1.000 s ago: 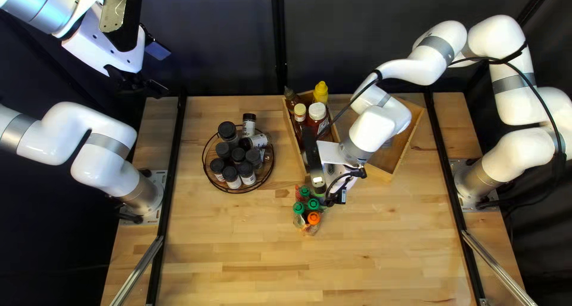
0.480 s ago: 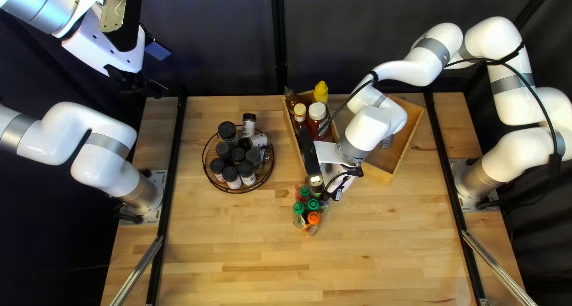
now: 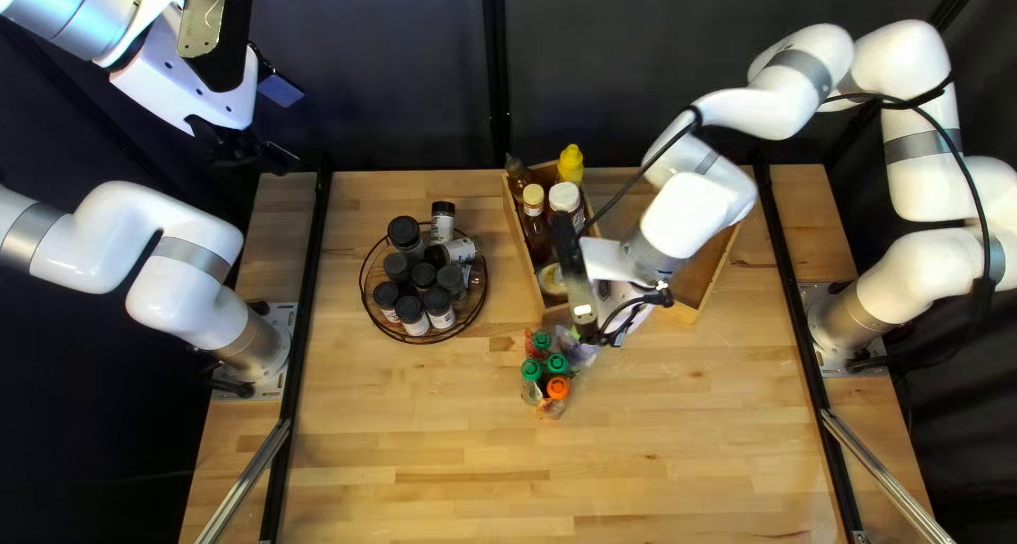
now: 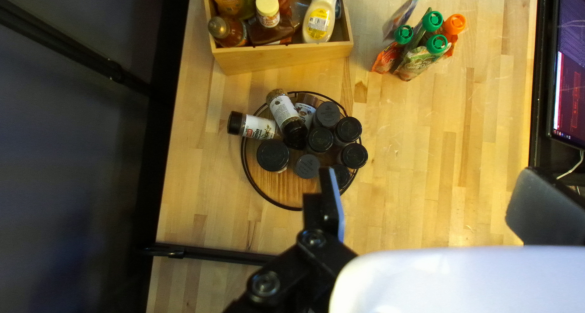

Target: Separate condiments, baby food and spices and place it in 3 different racks/containers

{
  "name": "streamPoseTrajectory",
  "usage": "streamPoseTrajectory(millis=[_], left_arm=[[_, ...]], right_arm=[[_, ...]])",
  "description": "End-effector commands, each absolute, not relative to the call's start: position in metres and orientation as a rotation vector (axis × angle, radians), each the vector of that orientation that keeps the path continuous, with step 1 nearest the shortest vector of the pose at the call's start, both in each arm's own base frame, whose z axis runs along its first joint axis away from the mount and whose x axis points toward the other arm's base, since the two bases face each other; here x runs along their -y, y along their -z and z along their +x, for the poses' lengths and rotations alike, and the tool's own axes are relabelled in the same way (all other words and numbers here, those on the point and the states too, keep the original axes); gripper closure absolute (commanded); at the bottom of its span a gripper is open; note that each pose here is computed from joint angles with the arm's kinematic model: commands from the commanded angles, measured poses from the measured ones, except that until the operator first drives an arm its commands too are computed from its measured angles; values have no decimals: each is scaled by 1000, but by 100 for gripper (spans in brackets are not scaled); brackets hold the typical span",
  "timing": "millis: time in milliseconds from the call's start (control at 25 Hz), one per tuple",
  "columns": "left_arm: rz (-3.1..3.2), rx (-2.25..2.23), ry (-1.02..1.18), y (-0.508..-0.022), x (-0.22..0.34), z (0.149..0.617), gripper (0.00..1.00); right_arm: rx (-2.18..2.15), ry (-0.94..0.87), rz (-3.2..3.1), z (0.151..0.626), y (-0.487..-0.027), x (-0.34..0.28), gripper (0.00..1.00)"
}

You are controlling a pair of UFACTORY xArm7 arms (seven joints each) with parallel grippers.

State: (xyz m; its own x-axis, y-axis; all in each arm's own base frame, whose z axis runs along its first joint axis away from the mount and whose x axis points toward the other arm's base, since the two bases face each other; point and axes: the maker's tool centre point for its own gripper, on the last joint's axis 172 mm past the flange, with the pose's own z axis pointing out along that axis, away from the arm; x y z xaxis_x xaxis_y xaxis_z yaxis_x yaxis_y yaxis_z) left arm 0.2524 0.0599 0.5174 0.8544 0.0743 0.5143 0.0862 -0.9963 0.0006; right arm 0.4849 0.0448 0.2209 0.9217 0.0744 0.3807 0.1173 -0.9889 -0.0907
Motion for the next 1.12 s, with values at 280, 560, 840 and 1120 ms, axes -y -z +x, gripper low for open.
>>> streamPoseTrajectory(millis=[280, 560, 840, 1120], left_arm=[[-3003, 130, 832, -517, -60, 252, 0], [-3003, 130, 832, -517, -60, 252, 0], [-3003, 130, 832, -517, -60, 252, 0], [-3003, 130, 832, -517, -60, 252, 0]], right_arm=[[-29, 548, -3131, 408, -260, 6, 100], [-201, 518, -3188, 356, -242, 41, 100], [-311, 503, -3221, 323, -223, 47, 100], [-366, 485, -3237, 307, -201, 55, 100]])
